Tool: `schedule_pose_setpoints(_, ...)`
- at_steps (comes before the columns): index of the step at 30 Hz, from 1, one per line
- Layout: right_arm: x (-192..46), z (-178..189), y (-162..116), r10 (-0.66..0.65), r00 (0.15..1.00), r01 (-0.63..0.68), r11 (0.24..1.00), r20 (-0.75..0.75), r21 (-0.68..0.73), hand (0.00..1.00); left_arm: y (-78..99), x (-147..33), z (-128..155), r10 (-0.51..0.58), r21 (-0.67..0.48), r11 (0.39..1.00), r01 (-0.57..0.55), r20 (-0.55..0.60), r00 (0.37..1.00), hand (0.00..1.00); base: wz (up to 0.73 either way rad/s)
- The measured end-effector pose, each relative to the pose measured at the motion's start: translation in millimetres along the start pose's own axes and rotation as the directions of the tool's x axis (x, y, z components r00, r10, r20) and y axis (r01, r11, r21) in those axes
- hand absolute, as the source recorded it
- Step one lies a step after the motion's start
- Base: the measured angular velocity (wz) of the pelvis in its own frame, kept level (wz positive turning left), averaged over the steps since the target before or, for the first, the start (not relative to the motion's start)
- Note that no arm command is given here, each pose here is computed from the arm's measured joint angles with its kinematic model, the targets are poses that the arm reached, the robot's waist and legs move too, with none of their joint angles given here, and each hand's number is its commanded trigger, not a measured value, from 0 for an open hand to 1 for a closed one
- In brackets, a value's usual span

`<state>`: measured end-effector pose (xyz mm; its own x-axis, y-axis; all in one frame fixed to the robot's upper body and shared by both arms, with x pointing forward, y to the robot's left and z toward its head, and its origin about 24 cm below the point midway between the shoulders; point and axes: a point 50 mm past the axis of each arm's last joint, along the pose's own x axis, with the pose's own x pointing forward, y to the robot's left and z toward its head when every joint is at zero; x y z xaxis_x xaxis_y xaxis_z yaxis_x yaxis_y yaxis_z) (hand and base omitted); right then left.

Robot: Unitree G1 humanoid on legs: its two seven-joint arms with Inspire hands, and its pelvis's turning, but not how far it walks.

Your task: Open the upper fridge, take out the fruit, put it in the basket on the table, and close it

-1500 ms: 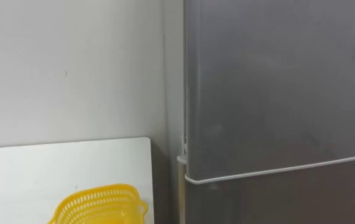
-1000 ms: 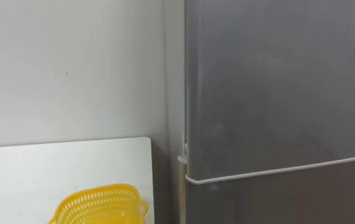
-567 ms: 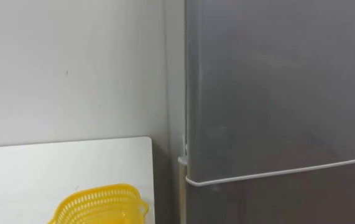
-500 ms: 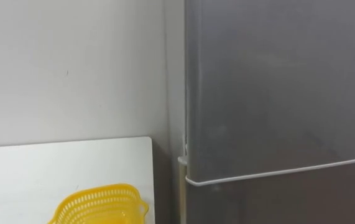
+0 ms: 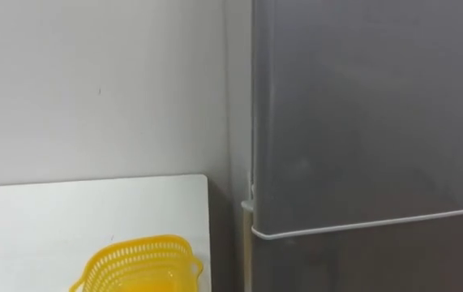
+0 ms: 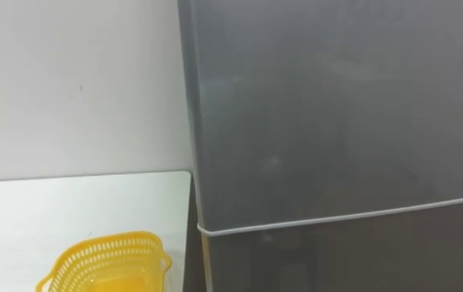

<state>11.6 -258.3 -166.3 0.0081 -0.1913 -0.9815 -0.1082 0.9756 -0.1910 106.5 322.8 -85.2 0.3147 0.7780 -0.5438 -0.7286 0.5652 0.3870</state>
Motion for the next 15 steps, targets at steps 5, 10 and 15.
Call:
schedule_pose_setpoints(5, -0.3, 1.2, -3.0, -0.006, 1.000, 0.006, 1.000, 0.015, 0.013, 0.00, 5.8, -7.7, 48.9, 0.118, -0.158, 0.984, -0.085, 0.210, 0.971, 0.00, -0.10)
schedule_pose_setpoints(10, -0.2, -2.1, -1.4, -0.002, 0.999, 0.002, 1.000, 0.032, 0.006, 0.00, 8.4, -20.2, 61.1, 0.221, -0.257, 0.955, -0.147, 0.289, 0.931, 0.00, 0.08)
schedule_pose_setpoints(15, -0.3, -0.5, -1.1, 0.000, 0.998, -0.001, 1.000, 0.056, 0.005, 0.00, 17.7, -37.6, 87.5, 0.298, -0.368, 0.919, -0.144, 0.405, 0.864, 0.00, 0.11)
